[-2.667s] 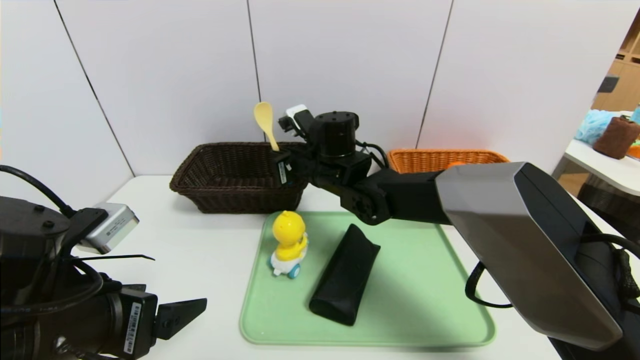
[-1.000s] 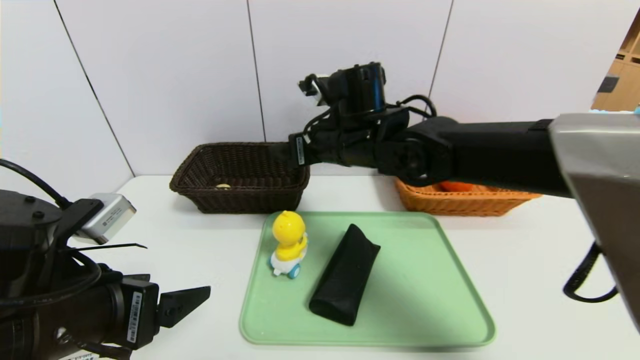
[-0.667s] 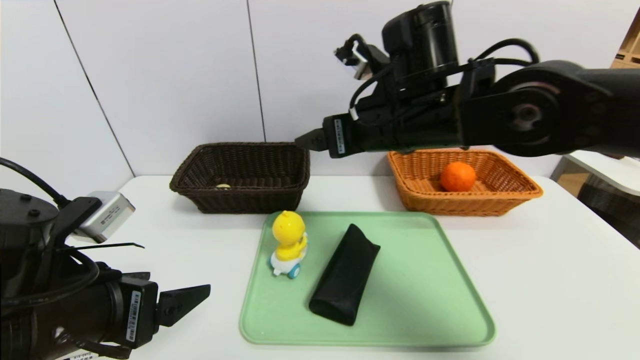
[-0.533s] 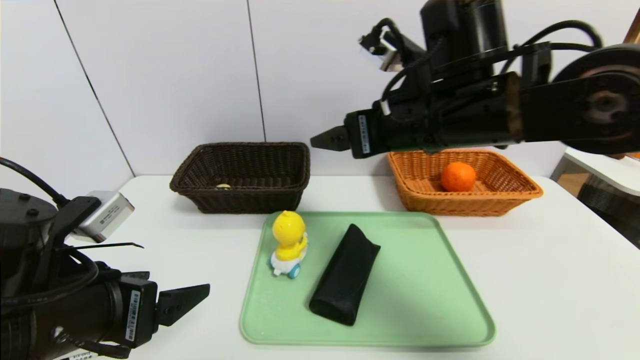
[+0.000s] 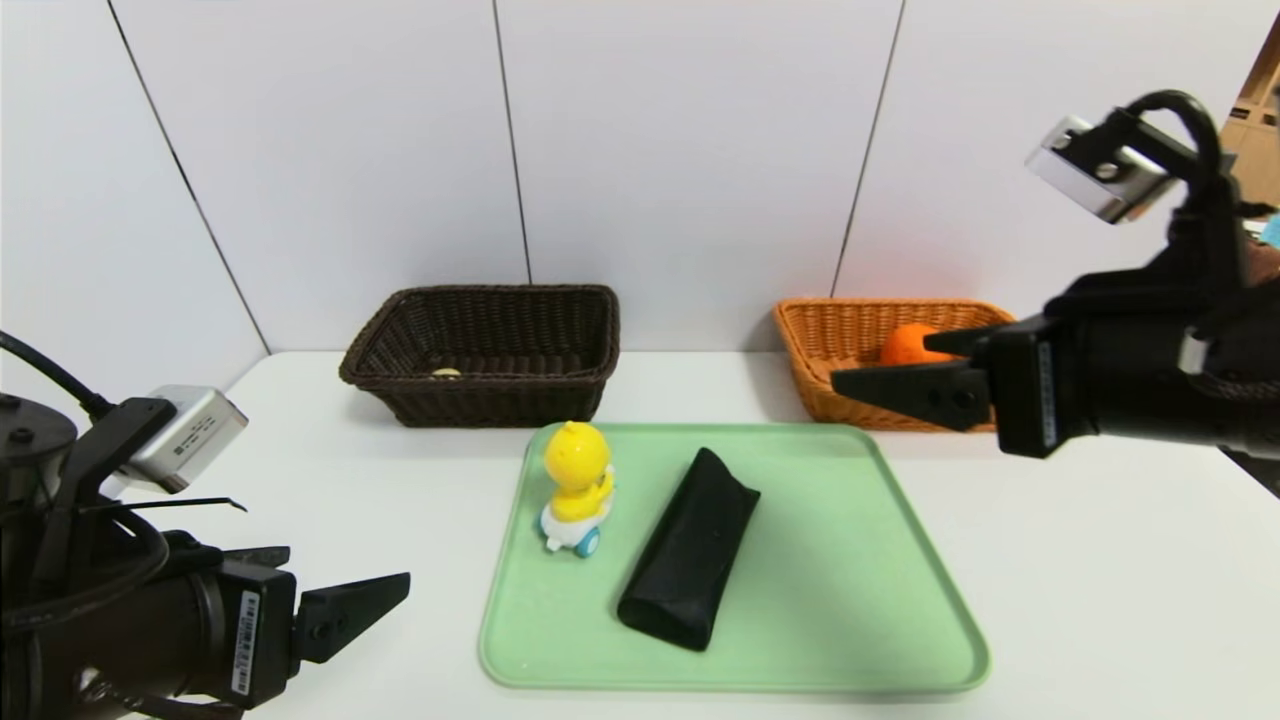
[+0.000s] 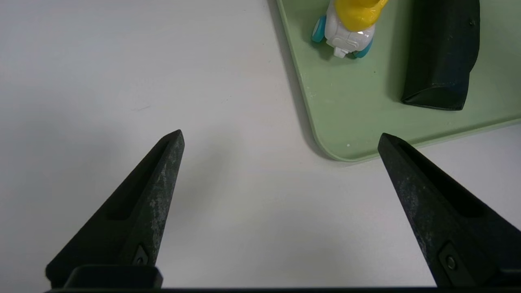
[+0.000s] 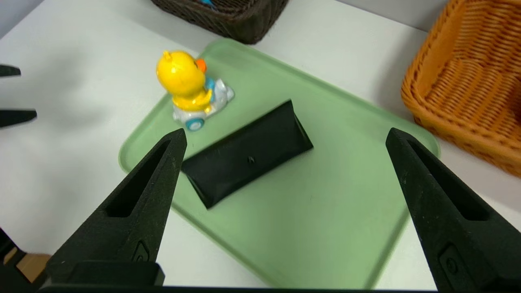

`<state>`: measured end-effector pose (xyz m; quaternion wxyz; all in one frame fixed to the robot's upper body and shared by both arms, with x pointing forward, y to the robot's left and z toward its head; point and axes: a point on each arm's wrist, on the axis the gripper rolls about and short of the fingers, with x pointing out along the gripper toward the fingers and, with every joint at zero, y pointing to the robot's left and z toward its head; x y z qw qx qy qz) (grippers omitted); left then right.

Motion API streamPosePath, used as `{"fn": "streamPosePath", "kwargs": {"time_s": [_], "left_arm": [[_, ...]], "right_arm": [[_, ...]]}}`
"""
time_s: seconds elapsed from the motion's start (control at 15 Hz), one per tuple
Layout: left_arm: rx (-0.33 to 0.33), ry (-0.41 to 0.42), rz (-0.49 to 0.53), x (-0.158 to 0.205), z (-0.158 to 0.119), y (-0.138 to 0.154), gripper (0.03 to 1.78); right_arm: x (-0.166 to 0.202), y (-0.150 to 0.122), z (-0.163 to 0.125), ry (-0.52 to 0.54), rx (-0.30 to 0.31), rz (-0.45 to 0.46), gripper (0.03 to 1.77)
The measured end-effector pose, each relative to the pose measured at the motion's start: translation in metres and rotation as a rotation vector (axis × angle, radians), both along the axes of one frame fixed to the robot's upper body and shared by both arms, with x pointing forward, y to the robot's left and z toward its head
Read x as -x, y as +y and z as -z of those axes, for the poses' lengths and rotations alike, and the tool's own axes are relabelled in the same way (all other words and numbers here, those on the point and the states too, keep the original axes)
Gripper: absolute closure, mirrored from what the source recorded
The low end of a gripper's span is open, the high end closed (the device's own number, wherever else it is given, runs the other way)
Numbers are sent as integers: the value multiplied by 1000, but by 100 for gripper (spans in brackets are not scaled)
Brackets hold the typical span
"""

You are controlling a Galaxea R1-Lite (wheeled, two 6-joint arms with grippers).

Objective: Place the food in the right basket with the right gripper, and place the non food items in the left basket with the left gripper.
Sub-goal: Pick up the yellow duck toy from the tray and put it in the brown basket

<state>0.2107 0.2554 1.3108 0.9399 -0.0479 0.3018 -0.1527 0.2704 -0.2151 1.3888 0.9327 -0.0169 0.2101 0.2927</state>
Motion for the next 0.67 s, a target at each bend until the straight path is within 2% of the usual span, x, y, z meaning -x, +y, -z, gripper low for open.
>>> {"fn": "streamPosePath", "kwargs": {"time_s": [0.33, 0.47, 0.67], "left_arm": [[13, -9, 3, 3, -1, 1, 12], [31, -41, 25, 2, -5, -6, 12], [-1, -83, 9, -5, -8, -25, 12]], "right_arm": [[45, -37, 30, 21, -20, 54, 11], [52, -42, 33, 18, -29, 62, 11], [58, -46, 35, 13, -33, 63, 11]]}}
